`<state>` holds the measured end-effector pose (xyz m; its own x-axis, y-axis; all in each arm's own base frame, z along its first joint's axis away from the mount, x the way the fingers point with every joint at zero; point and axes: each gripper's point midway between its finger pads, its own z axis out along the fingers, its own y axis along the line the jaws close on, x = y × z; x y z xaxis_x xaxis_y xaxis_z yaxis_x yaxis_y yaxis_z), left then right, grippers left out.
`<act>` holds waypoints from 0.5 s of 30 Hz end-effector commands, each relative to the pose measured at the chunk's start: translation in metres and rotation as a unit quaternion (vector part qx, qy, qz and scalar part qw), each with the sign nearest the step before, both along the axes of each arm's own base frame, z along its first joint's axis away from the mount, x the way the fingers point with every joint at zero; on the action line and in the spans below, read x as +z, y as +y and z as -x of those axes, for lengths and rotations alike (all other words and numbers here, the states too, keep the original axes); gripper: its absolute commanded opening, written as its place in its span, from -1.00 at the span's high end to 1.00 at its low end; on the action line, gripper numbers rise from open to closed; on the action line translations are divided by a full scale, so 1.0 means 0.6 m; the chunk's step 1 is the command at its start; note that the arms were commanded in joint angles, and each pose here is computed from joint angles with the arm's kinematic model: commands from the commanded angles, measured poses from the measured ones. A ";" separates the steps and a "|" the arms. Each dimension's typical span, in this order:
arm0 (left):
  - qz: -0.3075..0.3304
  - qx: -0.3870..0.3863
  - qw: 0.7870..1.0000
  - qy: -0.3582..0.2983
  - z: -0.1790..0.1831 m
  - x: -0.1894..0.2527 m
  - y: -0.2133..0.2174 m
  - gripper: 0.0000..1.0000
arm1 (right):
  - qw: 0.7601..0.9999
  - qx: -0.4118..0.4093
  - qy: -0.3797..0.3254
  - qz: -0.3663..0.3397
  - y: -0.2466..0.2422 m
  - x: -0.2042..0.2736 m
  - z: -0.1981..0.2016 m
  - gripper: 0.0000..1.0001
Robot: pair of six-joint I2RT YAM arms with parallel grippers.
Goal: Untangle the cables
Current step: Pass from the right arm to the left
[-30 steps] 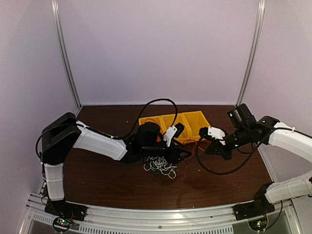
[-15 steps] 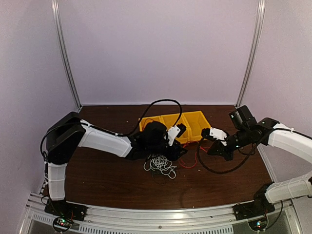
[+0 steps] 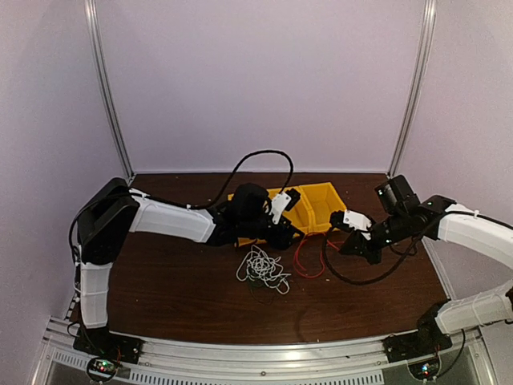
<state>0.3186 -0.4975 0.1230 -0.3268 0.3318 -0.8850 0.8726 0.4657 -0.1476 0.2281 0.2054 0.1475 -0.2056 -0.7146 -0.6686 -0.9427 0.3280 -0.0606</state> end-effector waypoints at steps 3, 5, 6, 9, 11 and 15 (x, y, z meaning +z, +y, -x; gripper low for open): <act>0.010 -0.051 0.996 0.068 0.019 -0.037 -0.047 -0.29 | 1.000 -0.003 -0.005 -0.022 0.008 0.001 -0.010 1.00; 0.004 -0.049 0.995 0.084 0.015 -0.047 -0.057 -0.27 | 1.000 -0.004 -0.005 -0.022 0.008 -0.001 -0.011 1.00; 0.001 -0.050 0.995 0.090 0.016 -0.053 -0.060 -0.24 | 1.000 -0.004 -0.006 -0.022 0.008 -0.002 -0.011 1.00; -0.013 -0.041 0.993 0.107 0.013 -0.069 -0.060 -0.13 | 1.000 -0.006 -0.008 -0.024 0.007 -0.003 -0.011 1.00; -0.019 -0.042 0.993 0.113 0.014 -0.072 -0.060 0.00 | 1.000 -0.008 -0.013 -0.025 0.006 0.000 -0.012 1.00; -0.032 -0.036 0.991 0.123 0.015 -0.076 -0.056 0.25 | 0.999 -0.010 -0.019 -0.028 0.005 0.002 -0.013 1.00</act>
<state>0.3107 -0.5261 0.0715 -0.4882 0.4118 -0.7694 0.8503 0.4229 -0.3132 0.2341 0.2077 0.1436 -0.1987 -0.6963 -0.6897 -0.9384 0.3383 -0.0711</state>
